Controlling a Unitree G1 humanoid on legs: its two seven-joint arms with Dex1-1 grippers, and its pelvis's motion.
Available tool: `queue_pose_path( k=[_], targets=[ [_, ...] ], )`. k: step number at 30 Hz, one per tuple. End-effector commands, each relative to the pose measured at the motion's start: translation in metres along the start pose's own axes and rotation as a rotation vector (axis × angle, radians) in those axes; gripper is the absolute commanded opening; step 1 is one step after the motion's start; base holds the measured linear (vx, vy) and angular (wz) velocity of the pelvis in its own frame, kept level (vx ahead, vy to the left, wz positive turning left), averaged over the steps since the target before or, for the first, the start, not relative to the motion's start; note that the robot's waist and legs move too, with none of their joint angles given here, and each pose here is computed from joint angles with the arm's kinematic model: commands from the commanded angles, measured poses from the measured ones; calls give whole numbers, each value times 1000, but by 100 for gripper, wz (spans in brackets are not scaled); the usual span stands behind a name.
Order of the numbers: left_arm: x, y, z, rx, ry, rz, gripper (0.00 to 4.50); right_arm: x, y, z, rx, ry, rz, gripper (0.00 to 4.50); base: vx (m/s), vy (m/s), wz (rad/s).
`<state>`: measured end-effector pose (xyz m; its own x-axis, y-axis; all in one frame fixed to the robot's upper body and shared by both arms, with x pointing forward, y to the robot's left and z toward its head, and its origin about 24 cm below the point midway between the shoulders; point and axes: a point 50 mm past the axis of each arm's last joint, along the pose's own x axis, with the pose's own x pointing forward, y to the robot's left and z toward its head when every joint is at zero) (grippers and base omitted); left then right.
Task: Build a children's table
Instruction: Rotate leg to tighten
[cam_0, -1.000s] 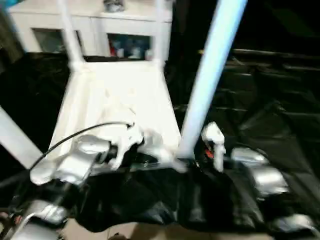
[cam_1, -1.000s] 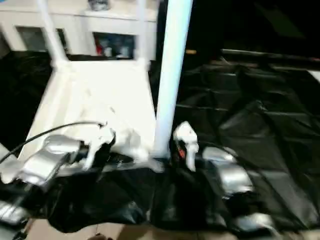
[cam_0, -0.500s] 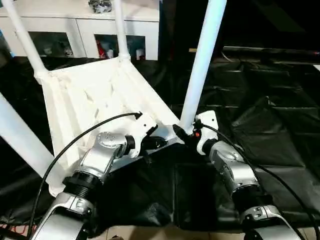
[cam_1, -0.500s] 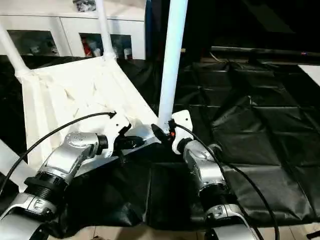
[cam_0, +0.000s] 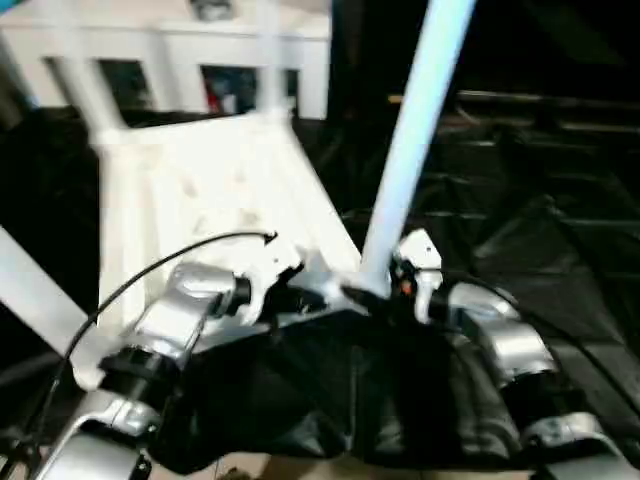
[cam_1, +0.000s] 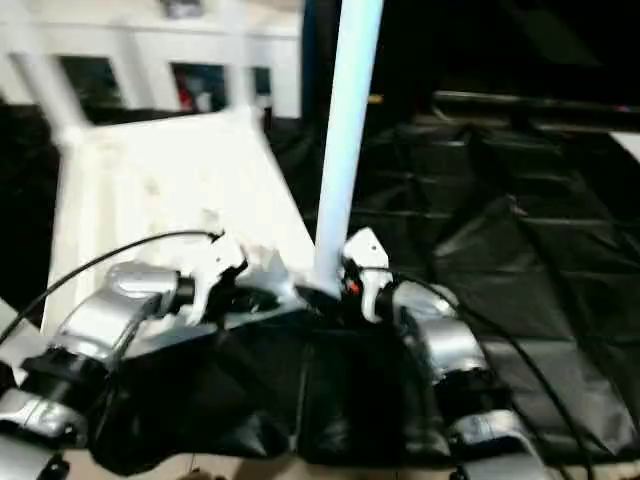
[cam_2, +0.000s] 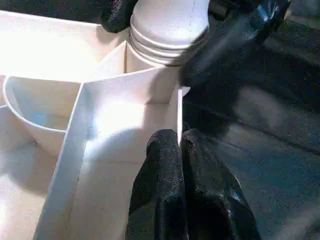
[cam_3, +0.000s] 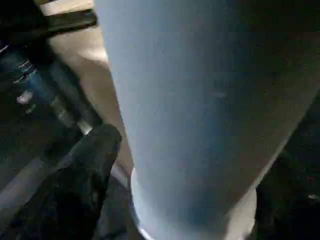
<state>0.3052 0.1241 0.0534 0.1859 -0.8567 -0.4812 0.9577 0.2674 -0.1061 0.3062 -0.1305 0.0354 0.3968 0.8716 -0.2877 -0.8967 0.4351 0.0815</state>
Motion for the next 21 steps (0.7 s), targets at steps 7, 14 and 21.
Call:
queue_pose_path(
  k=[7,14,21],
  targets=[
    [-6,-6,11,62,-54,-135,0,-12,13,-5,-6,72,245,368,0,0,0],
    [-9,-6,11,60,-47,-160,0,-15,15,-5,15,80,290,309,0,0,0],
    [1,-1,15,44,-66,-64,0,0,16,-12,53,51,155,273,0,0,0]
  ],
)
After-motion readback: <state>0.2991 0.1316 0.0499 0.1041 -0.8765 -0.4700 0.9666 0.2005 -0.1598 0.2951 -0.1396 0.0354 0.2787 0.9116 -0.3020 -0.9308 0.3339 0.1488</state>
